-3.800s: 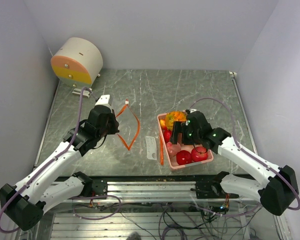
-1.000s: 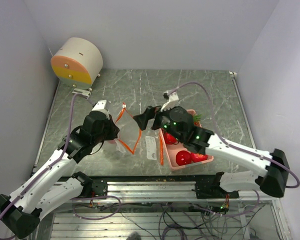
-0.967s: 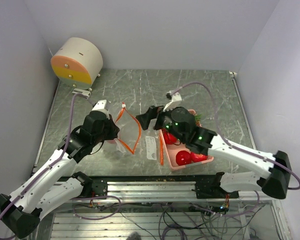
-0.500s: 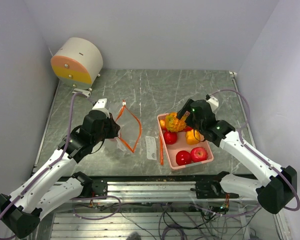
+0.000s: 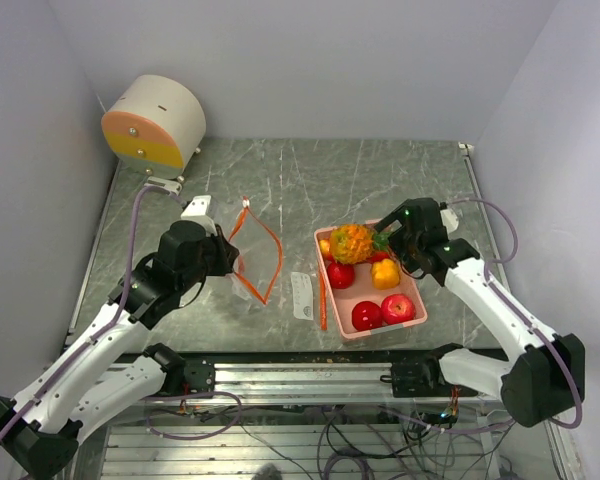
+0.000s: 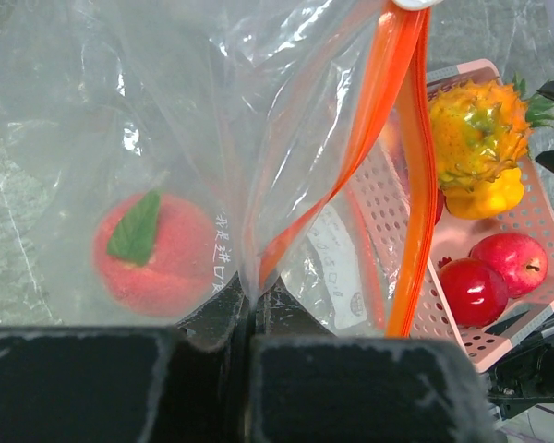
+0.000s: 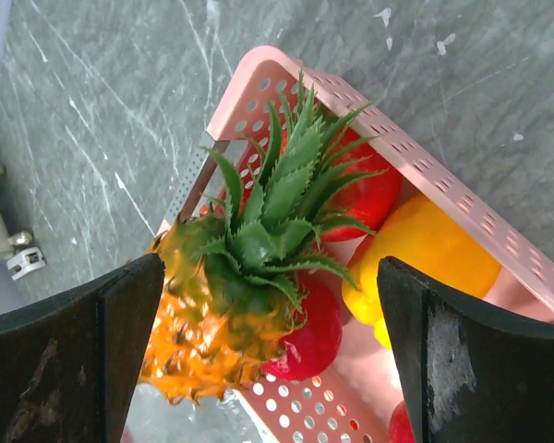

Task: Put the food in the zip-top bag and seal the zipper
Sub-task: Pick up the fake fruit from the bin.

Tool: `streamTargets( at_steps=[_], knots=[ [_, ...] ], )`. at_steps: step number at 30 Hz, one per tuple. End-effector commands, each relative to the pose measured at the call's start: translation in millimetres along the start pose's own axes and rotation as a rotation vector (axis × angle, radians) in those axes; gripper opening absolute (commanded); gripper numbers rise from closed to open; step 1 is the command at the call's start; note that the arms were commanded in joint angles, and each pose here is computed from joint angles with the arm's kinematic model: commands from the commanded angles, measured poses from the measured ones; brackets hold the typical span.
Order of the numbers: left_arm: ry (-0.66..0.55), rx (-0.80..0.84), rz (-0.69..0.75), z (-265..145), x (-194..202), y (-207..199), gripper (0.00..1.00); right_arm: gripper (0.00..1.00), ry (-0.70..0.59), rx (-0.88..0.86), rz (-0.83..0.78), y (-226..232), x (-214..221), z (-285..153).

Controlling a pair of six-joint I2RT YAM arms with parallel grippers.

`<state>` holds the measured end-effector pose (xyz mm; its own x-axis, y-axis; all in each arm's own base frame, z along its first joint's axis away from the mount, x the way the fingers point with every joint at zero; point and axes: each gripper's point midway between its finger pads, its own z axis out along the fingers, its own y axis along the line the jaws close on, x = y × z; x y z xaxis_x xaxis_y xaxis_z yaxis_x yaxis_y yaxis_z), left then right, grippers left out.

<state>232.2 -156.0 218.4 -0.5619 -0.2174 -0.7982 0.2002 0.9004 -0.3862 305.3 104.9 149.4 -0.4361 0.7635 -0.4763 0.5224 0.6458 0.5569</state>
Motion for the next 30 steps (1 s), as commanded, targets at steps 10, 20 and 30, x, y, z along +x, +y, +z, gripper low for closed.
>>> streamTargets(
  at_steps=[10,20,30],
  knots=[
    [-0.029,0.044,0.022,-9.5,-15.2,-12.3,0.07,1.00,0.066,-0.008,0.083,2.2,8.3,45.2],
    [-0.030,0.037,0.017,-13.2,-17.9,-11.9,0.07,0.86,0.040,0.016,0.076,-17.4,16.4,65.7],
    [-0.026,0.039,0.009,-9.6,-14.7,-11.9,0.07,0.22,-0.050,-0.100,0.039,9.3,-15.0,26.5]
  ],
)
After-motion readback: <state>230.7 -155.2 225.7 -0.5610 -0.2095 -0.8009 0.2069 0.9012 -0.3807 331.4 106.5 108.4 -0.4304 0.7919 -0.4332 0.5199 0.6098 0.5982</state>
